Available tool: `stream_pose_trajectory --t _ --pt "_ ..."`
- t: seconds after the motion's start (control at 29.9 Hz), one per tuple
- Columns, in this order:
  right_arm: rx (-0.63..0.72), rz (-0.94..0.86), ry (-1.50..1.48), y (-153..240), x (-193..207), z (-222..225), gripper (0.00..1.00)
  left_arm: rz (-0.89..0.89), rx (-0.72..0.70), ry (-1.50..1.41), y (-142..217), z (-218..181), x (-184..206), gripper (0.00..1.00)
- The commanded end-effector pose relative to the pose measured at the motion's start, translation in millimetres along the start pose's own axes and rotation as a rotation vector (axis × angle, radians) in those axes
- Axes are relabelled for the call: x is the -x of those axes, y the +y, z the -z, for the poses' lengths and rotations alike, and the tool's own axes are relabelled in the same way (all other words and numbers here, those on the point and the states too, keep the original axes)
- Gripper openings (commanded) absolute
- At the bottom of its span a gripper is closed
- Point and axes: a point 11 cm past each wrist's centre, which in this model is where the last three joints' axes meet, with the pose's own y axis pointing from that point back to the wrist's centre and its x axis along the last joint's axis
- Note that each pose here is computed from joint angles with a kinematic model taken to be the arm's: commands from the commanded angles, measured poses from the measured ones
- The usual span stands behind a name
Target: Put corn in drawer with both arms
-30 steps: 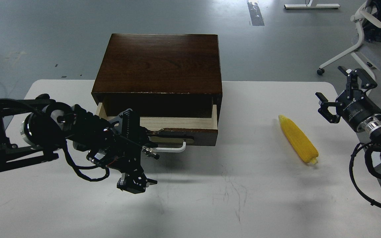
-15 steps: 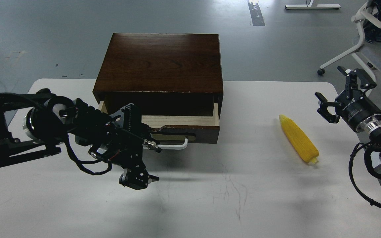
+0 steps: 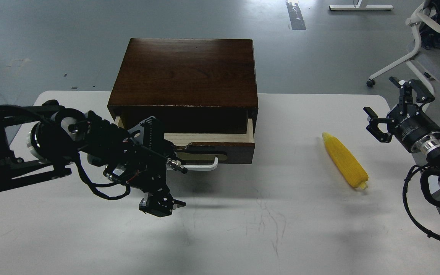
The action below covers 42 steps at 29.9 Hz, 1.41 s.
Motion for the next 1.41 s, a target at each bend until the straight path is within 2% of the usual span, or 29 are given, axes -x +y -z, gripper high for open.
stream_pose_trajectory --t 0.0,0.37,0.64,0.87,1.0,1.1,1.27,1.37 --pt "0.0 0.0 0.0 0 0 0 1.0 -0.007 -0.008 -0.01 2 2 -4 0.98" --pt "0.0 0.0 0.0 0 0 0 1.0 -0.01 -0.012 -0.02 4 3 -8 0.98" --pt "0.002 0.0 0.001 0 0 0 1.0 -0.081 -0.09 -0.056 28 19 -34 0.98" --pt "0.001 -0.002 0.003 1 -1 1 1.0 -0.336 0.045 0.3 65 18 -55 0.98" --pt "0.001 -0.002 0.003 1 -1 1 1.0 -0.534 0.164 0.595 95 24 -63 0.98" --pt "0.001 -0.002 0.003 1 -1 1 1.0 -0.746 0.264 0.843 127 42 -71 0.98" --pt "0.005 -0.003 0.003 2 -1 -1 1.0 -1.034 0.313 1.194 168 88 -45 0.99" --pt "0.01 -0.006 0.002 3 -3 -3 1.0 -1.191 0.291 1.417 175 117 1 0.98"
